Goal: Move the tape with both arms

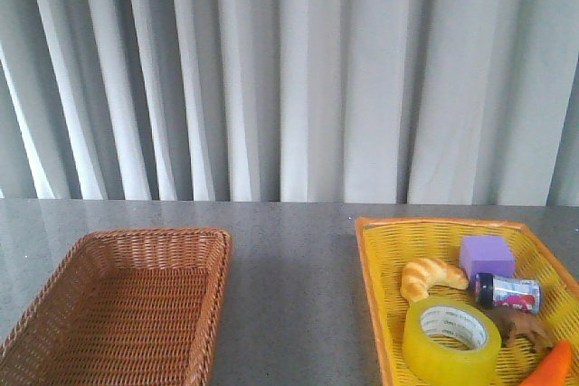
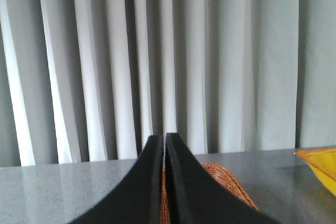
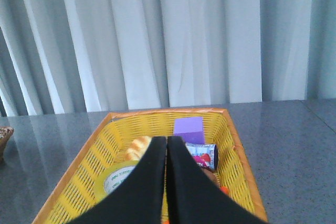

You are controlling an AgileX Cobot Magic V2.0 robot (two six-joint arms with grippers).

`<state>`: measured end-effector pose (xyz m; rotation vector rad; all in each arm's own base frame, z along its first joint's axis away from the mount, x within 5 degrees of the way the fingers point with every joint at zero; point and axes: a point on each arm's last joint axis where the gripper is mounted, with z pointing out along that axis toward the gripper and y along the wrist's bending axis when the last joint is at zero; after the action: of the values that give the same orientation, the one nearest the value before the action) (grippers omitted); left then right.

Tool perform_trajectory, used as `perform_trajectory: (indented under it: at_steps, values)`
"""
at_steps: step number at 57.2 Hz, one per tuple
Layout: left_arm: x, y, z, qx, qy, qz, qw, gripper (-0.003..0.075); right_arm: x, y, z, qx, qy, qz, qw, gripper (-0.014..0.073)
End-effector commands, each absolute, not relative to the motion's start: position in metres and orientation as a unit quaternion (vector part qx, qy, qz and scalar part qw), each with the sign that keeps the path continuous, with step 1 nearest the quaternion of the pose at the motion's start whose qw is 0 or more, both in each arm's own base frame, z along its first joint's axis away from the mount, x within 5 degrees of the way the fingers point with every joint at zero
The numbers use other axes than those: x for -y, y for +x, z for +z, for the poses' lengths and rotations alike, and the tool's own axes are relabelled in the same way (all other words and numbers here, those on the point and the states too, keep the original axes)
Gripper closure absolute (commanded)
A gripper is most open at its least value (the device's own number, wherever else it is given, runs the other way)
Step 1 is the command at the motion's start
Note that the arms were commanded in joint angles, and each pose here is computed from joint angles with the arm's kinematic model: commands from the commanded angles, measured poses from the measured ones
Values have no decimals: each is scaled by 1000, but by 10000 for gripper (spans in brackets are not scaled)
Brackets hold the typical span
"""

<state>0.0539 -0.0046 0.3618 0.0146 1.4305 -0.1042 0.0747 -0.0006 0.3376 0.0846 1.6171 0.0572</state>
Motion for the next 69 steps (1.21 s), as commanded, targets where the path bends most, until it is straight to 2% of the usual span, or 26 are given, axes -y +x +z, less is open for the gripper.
perform_trajectory:
  at_steps: [1,8,18,24,38,46,54,59,64,69]
  values:
    - [5,70,385,-670,13,-38,742,726,2,86,361,-730,24,4,683,602]
    - [7,92,385,-722,29,-27,690,726,2,102,357,-773,11,-3,635,602]
    - [10,115,361,-803,32,-33,594,726,2,115,334,-840,15,10,542,602]
    - [10,124,353,-826,33,-33,562,726,1,119,330,-852,16,15,523,602]
    - [11,137,345,-843,27,-36,535,708,2,120,332,-846,14,11,533,568]
    - [11,142,342,-849,17,-44,527,595,2,120,332,-845,6,5,534,420]
    - [11,146,343,-844,17,-43,534,382,2,121,332,-844,3,3,536,184]
    - [11,146,344,-840,16,-42,540,258,2,121,333,-843,3,3,538,66]
    - [11,146,344,-841,16,-42,540,181,2,121,333,-841,3,2,542,5]
    - [11,146,344,-841,16,-42,540,153,2,121,334,-840,4,5,543,-1]
